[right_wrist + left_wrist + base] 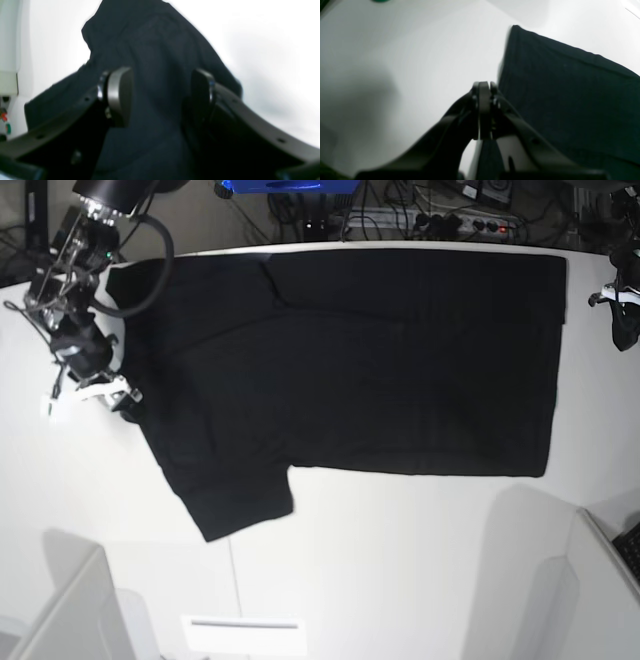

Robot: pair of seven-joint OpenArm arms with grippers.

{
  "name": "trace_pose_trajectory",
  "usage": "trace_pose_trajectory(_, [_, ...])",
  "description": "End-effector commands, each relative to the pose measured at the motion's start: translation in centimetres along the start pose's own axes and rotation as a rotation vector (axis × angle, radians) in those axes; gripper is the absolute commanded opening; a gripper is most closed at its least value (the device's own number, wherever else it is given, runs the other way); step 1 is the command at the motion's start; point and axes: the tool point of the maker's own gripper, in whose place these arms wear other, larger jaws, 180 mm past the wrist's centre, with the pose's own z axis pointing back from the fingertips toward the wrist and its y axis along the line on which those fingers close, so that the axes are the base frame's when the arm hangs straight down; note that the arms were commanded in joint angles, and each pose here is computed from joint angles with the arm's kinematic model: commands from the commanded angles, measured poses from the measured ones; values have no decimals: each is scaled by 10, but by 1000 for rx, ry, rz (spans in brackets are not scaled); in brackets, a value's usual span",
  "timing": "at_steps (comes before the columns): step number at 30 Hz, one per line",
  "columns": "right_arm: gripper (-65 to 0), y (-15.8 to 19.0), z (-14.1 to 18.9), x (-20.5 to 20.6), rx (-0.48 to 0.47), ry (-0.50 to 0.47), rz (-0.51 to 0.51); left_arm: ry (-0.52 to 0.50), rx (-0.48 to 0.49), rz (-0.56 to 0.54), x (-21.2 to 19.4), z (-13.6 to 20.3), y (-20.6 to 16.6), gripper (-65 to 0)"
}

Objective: Fold the T-shirt properly
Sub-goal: 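Release the corners and move the right gripper to the shirt's side edge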

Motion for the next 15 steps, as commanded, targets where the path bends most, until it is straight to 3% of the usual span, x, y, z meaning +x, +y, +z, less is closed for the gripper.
trace_pose_trajectory(1, [-309,7,-6,23,21,-44,19,-35,-15,-20,12,1,-3,-650])
trace_pose_trajectory(9, [-309,31,-74,66,73,-17,56,-35,-17,-22,12,1,-4,-650])
trace_pose_trajectory(15, [-305,28,-121,77,31,24,79,-31,-12,-36,14,3,0,-650])
